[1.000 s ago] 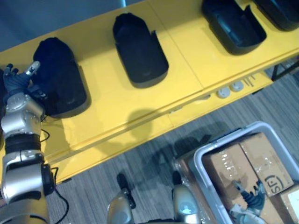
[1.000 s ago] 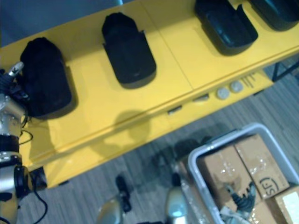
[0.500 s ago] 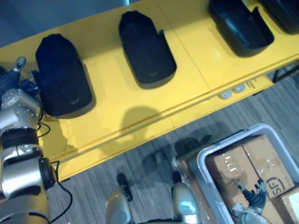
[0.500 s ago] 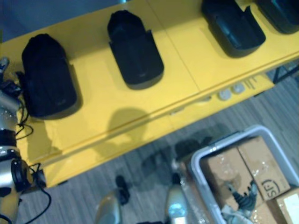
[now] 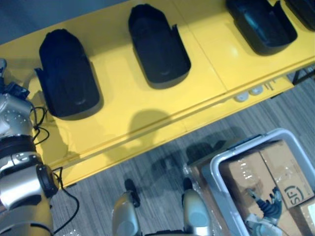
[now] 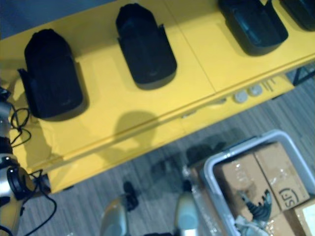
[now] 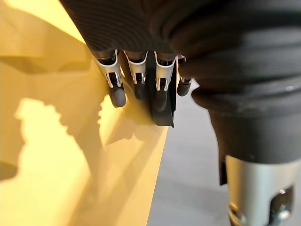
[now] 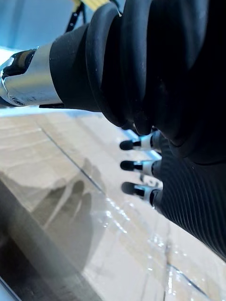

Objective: Walk over and take plastic housings, then place them on the shelf

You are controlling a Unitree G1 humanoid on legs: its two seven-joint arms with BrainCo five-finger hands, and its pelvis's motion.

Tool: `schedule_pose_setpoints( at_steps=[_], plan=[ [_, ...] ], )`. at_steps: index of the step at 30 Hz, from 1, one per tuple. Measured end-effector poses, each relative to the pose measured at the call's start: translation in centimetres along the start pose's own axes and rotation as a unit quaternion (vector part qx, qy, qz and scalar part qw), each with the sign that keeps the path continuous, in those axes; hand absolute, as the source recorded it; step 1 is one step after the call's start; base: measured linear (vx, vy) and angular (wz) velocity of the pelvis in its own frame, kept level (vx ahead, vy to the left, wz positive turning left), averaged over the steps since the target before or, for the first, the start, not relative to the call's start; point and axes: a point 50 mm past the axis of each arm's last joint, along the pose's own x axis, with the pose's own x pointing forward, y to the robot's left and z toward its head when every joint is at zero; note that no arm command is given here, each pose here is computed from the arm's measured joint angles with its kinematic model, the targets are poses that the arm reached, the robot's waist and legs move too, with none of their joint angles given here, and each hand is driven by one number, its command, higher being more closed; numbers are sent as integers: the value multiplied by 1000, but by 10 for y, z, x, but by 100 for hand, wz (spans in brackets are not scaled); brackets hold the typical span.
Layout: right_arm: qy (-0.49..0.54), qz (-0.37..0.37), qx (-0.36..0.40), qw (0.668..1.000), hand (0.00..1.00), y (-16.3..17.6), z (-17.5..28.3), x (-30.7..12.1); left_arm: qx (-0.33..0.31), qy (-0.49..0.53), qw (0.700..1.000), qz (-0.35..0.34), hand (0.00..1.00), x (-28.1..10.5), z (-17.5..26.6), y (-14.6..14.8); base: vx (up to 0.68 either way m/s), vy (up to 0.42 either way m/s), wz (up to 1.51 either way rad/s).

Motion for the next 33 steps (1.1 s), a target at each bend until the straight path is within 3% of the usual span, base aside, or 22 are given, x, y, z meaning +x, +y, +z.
schedule_pose_setpoints(
  at_steps=[13,21,26,28,30,33],
  plan=[
    [8,1,4,1000,0,0,-3,-1,-25,-38,997,57,0,0,10,6,0,0,0],
    [7,14,1,1000,0,2,-7,-3,-43,-69,995,48,0,-2,18,5,-1,-8,-2],
    [20,15,-4,1000,0,1,-13,-6,-8,-128,991,-37,0,-14,29,-17,32,-31,8],
    [27,14,-3,1000,0,2,-18,-9,-9,-167,978,-124,0,-31,35,-35,30,-26,11],
    [35,14,-1,999,0,3,-21,-11,-5,-189,968,-166,0,-42,36,-42,39,-15,1],
    [55,11,-3,998,0,3,-31,-17,-3,-202,961,-189,0,-47,36,-41,-2,-17,5]
  ],
)
